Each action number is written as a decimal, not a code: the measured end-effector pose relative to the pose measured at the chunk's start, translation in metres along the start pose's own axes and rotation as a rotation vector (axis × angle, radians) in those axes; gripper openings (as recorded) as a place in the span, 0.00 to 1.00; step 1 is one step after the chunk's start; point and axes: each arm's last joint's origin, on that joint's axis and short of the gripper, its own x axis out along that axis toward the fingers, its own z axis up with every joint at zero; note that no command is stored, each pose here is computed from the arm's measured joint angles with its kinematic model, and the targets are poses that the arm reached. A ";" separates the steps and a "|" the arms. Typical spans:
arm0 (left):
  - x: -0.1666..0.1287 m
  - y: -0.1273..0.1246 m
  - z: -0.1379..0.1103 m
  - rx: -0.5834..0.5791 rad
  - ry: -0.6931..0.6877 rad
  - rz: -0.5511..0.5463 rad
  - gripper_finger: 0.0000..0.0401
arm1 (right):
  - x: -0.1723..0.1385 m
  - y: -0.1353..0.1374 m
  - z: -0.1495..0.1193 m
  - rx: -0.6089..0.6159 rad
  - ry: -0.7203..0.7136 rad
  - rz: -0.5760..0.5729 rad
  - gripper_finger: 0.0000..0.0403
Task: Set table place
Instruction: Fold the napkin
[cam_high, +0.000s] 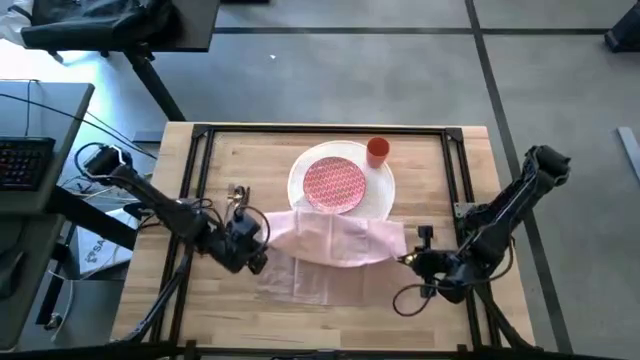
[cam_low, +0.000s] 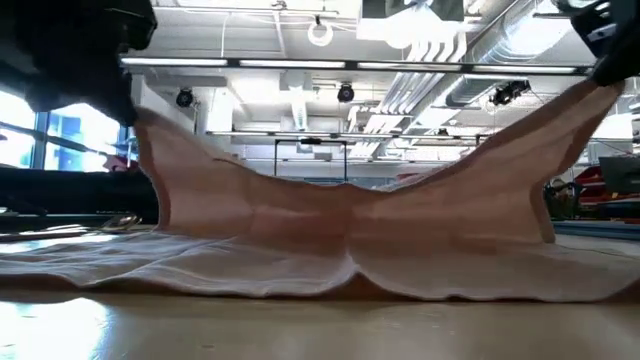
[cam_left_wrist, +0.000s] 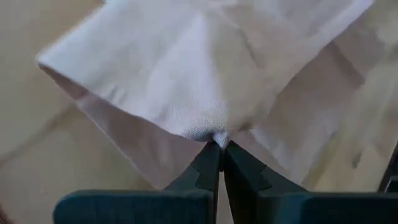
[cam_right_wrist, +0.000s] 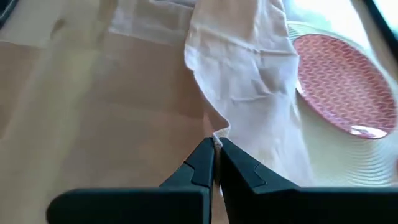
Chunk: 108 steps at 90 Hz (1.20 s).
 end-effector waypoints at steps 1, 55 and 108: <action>0.000 0.000 -0.002 -0.002 0.005 0.000 0.00 | 0.000 0.001 0.000 -0.001 0.001 0.001 0.00; 0.006 -0.020 -0.058 -0.128 0.139 -0.094 0.00 | 0.039 0.044 -0.029 0.004 0.183 0.021 0.00; 0.025 -0.028 -0.085 -0.180 0.266 -0.093 0.00 | 0.041 0.049 -0.024 0.006 0.171 0.022 0.00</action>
